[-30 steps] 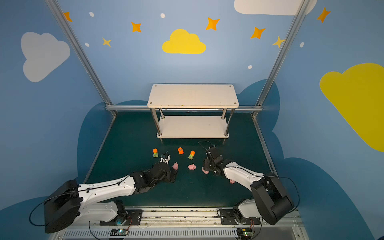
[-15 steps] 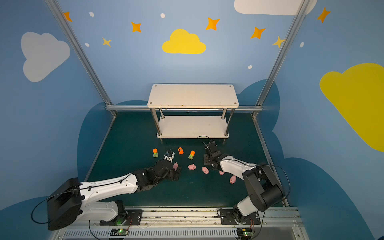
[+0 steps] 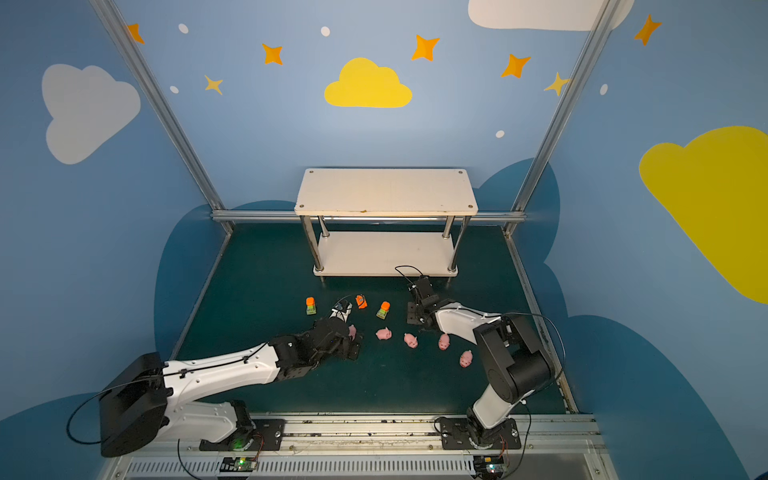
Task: Place and organize the plastic toys onto the shelf
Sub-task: 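Grasp the pink-topped green car with the right gripper while left gripper hovers, then lift the pink-topped car and set it on the top shelf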
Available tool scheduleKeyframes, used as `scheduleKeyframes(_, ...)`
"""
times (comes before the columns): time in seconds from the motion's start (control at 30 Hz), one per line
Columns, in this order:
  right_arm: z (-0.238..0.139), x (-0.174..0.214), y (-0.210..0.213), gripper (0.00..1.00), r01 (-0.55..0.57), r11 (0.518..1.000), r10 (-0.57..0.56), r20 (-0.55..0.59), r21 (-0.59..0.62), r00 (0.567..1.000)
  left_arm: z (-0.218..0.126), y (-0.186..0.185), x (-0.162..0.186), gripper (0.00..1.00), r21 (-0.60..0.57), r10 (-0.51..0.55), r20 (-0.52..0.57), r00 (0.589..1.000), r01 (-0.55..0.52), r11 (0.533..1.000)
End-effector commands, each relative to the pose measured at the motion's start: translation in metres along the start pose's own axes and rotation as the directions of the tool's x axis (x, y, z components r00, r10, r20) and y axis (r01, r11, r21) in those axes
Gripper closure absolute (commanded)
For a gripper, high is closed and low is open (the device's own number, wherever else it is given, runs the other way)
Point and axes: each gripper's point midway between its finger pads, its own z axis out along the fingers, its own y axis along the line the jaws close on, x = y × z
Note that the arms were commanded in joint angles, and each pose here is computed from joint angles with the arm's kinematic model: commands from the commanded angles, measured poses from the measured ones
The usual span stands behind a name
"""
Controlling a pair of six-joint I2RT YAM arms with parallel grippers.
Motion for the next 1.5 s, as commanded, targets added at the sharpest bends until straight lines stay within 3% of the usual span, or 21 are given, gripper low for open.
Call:
scheduleKeyframes(0.0,-0.002,0.002,-0.001,0.79,0.007,1.000,-0.007,-0.024,0.003,1.000,-0.002,0.000,-0.007,0.00,-0.018,0.031,0.003,1.000,-0.031,0.999)
scheduleKeyframes(0.47,-0.067,-0.057,0.012,0.81,0.070,0.997,-0.069,0.071,-0.018,0.995,-0.012,-0.002,-0.026,0.00,-0.022,0.081,0.031,0.996,-0.080,0.997)
scheduleKeyframes(0.77,-0.159,-0.113,0.021,0.82,0.172,0.985,-0.167,0.147,-0.025,0.975,-0.028,-0.007,-0.046,0.00,-0.002,0.109,0.075,0.991,-0.109,0.994)
scheduleKeyframes(1.13,-0.268,-0.188,0.039,0.82,0.224,0.972,-0.185,0.349,-0.076,0.919,-0.047,-0.013,-0.080,0.00,-0.005,0.148,0.120,0.982,-0.149,0.989)
scheduleKeyframes(1.33,-0.293,-0.232,0.035,0.81,0.222,0.974,-0.181,0.426,-0.049,0.886,-0.055,-0.015,-0.096,0.00,-0.015,0.175,0.155,0.972,-0.175,0.985)
scheduleKeyframes(1.47,-0.288,-0.265,0.026,0.81,0.187,0.980,-0.143,0.434,-0.062,0.889,-0.057,-0.016,-0.105,0.00,-0.028,0.192,0.170,0.967,-0.190,0.981)
